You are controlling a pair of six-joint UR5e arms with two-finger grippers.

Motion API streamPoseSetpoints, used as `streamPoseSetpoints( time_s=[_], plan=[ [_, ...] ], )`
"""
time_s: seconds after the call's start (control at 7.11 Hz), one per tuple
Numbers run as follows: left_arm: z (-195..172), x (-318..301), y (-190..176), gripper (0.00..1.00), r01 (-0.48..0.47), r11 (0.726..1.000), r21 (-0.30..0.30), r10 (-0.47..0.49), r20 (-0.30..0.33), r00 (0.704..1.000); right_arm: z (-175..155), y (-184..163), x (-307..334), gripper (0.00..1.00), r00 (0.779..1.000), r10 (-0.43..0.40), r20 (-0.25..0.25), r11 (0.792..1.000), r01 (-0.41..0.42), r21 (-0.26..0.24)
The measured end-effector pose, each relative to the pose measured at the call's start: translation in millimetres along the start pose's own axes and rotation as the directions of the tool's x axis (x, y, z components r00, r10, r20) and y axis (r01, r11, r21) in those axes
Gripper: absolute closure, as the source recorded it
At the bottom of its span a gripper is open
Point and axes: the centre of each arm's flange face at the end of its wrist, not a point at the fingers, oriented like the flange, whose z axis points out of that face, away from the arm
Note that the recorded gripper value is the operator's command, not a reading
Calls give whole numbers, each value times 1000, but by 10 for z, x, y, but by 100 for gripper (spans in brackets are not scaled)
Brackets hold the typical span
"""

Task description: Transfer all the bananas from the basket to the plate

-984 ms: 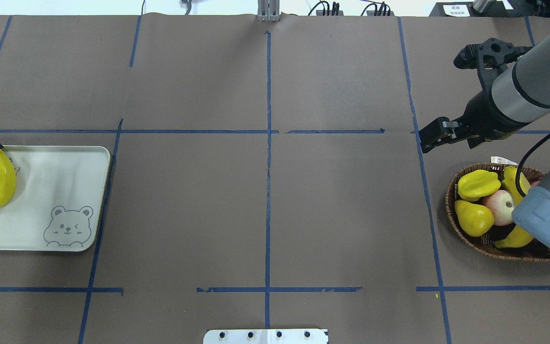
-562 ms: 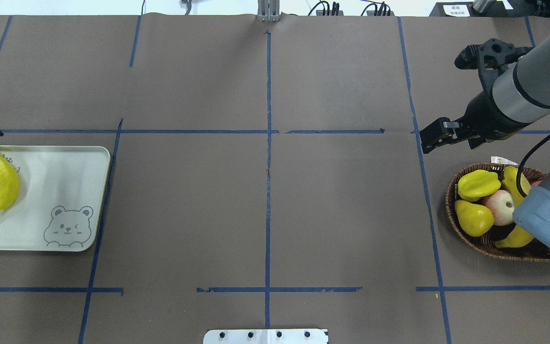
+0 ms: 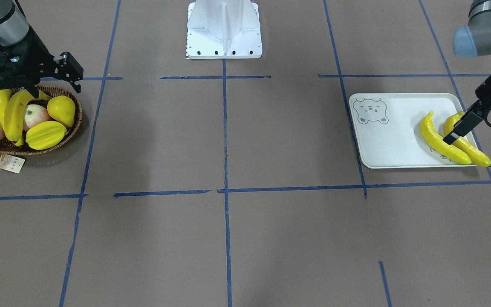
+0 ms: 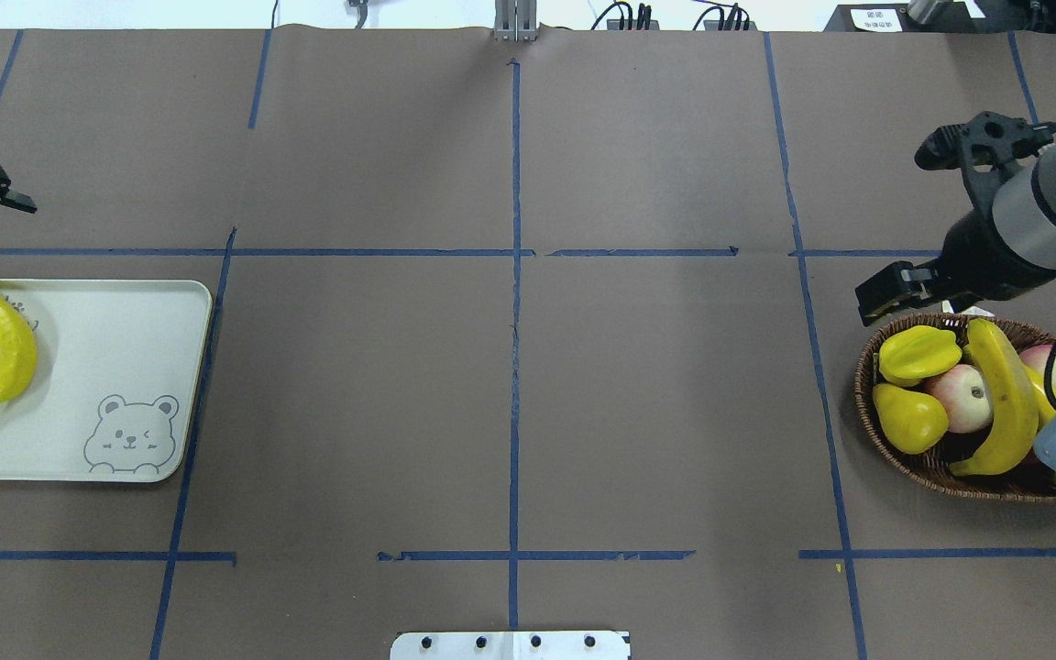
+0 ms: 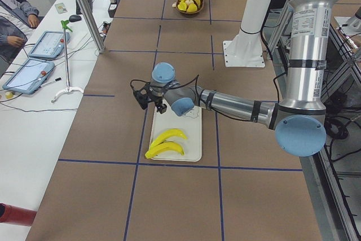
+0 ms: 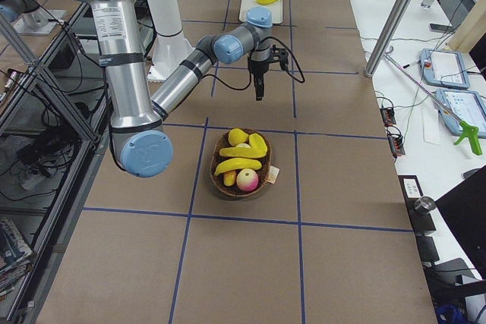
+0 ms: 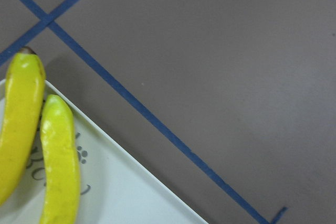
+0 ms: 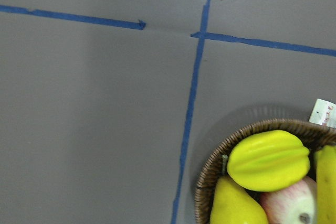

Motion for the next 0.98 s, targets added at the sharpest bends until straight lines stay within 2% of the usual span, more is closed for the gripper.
streamPoseSetpoints(
  time_s=[0.28, 0.42, 0.7, 0.98],
  plan=[
    [120, 312, 592, 0, -90, 993, -80, 89, -12, 996, 153, 446, 556, 1, 1000, -30, -8, 999, 31, 18],
    [137, 379, 726, 0, -111, 989, -97, 109, -19, 994, 229, 656, 813, 1, 1000, -2, 0, 998, 2, 56],
    [122, 444, 840, 0, -129, 986, -110, 126, -30, 992, 389, 941, 1213, 1, 993, 103, 52, 981, -110, 158],
    [115, 506, 905, 0, -138, 983, -117, 134, -40, 990, 570, 1136, 1334, 1, 976, 201, 84, 958, -214, 191]
  ],
)
